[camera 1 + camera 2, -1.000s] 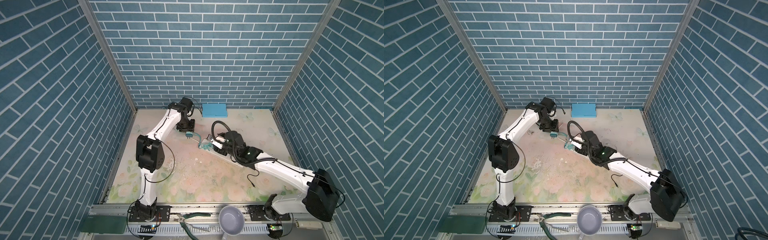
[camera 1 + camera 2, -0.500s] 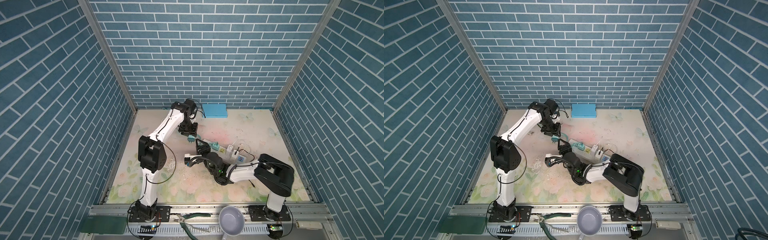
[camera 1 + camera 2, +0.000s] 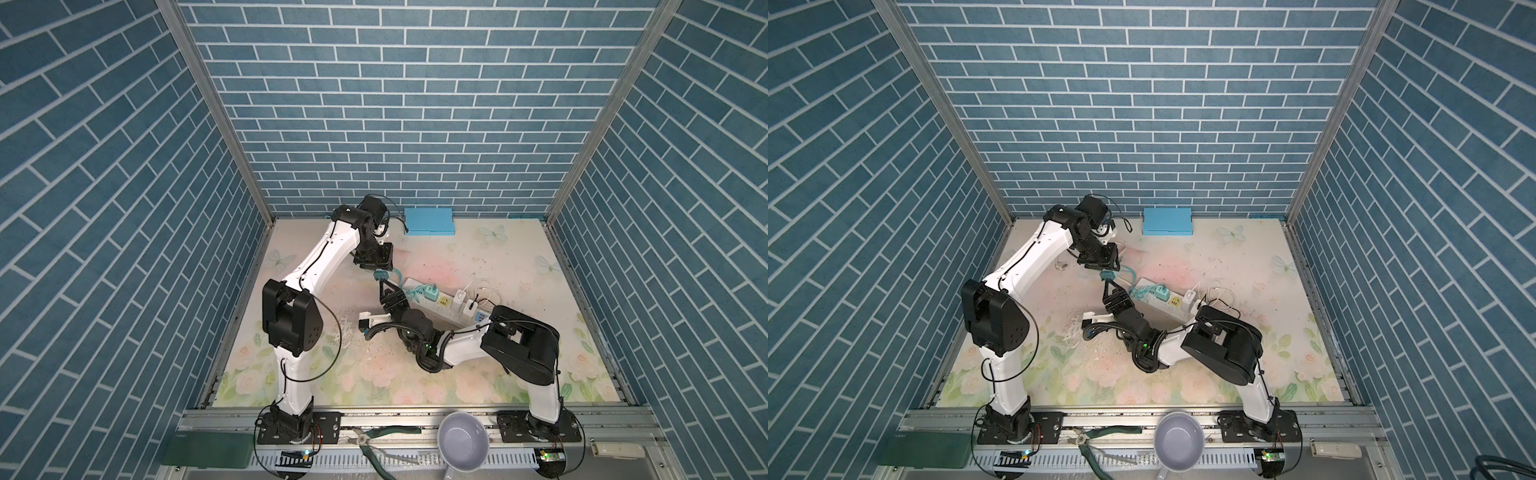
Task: Insert plugs into power strip
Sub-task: Pass the plug.
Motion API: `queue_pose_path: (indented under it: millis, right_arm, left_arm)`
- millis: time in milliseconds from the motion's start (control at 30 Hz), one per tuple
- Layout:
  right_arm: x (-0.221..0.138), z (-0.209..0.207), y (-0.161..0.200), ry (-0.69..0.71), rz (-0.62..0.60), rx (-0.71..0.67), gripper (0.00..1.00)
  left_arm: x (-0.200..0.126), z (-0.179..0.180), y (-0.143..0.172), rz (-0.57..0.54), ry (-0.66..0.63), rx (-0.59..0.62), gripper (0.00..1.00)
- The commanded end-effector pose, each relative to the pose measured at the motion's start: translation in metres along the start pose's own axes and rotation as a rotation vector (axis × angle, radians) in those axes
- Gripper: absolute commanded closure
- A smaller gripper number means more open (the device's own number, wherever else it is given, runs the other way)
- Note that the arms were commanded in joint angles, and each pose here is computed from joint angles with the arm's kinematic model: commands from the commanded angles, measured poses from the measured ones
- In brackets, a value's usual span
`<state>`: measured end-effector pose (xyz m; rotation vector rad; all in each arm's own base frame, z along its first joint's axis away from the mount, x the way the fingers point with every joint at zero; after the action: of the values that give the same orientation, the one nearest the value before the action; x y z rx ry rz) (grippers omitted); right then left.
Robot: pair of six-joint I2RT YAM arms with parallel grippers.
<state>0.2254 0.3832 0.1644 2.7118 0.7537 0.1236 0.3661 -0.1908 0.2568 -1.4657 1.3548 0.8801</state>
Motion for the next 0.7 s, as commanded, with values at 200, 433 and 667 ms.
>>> queue_pose_path:
  millis: [200, 433, 667]
  right_arm:
    - [-0.004, -0.038, 0.010, 0.136, 0.084, 0.077, 0.41]
    - [-0.004, -0.043, 0.004, 0.138, 0.075, 0.103, 0.41]
    - [0.004, -0.046, -0.003, 0.105, 0.053, 0.126, 0.41]
  left_arm:
    - [0.011, 0.016, -0.001, 0.044, -0.010, -0.035, 0.62]
    - [0.011, 0.014, 0.000, 0.044, 0.013, -0.042, 0.63]
    - [0.008, 0.017, 0.008, 0.031, 0.012, -0.045, 0.63]
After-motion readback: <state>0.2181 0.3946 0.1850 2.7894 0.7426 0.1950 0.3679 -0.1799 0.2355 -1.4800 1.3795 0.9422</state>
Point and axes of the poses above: each gripper's point midway between its finger pads, its own x axis out along the fingers, its own z axis along the line the jaws close on, y = z × x, the point moved 8 cm from there along -x, back along the fingers, and after that the axes turned 9 degrees about -x, right-handed, at the moved point
